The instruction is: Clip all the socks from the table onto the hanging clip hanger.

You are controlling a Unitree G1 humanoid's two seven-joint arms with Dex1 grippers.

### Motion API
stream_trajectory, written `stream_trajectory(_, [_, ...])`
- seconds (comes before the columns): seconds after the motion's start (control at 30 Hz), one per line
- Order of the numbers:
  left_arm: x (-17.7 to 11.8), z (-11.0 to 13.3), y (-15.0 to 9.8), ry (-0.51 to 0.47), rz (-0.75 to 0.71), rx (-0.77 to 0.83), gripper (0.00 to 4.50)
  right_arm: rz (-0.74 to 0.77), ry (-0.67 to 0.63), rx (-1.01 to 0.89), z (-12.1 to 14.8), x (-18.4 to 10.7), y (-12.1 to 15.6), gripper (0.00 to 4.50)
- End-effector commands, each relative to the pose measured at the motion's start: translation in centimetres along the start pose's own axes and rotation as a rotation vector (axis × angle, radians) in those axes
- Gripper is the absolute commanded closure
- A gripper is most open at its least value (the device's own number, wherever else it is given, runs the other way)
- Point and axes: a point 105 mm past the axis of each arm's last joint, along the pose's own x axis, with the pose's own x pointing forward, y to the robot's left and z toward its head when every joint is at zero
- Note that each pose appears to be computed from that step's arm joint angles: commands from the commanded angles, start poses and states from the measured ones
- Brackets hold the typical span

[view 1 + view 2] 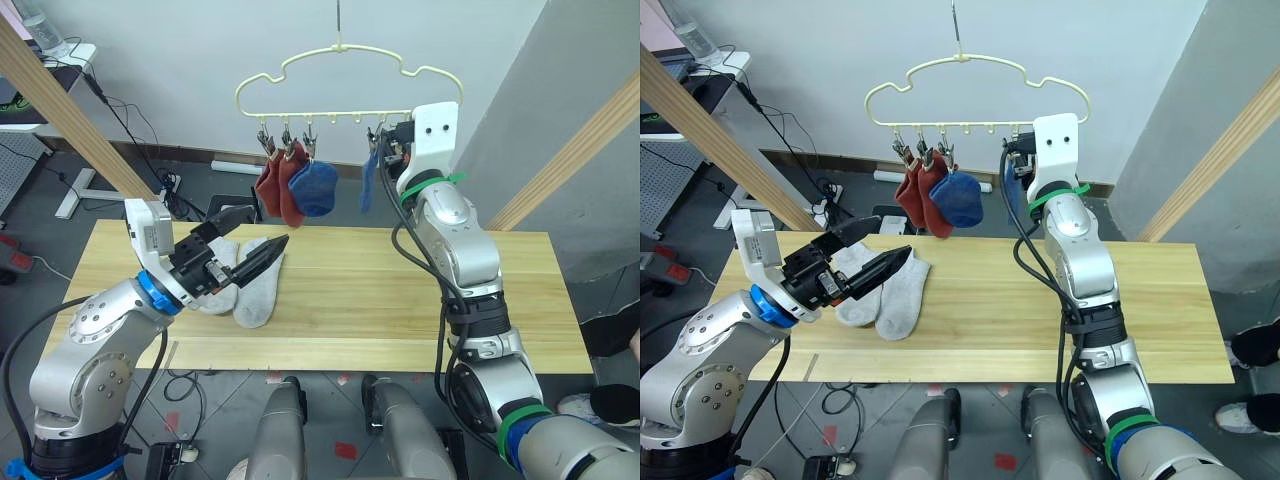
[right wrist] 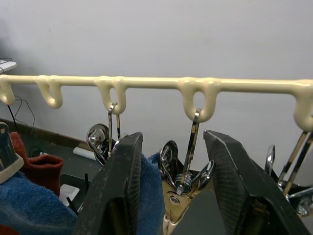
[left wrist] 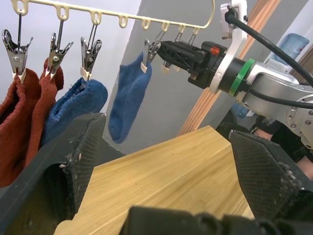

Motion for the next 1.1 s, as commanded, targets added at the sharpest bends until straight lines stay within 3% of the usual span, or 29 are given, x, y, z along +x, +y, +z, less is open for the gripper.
stream_trajectory(0.03, [0.0,0.7,-0.6,-0.020,-0.014,0.026,0.00,-0.006,-0.074,0.013,2.1,0.1,0.2,2.46])
stream_trajectory(1.1, [-0.2,0.6,-0.9,-0.016,-0.011,0.021,0.00,0.098,-0.060,0.116,1.8,0.4,2.3,2.46])
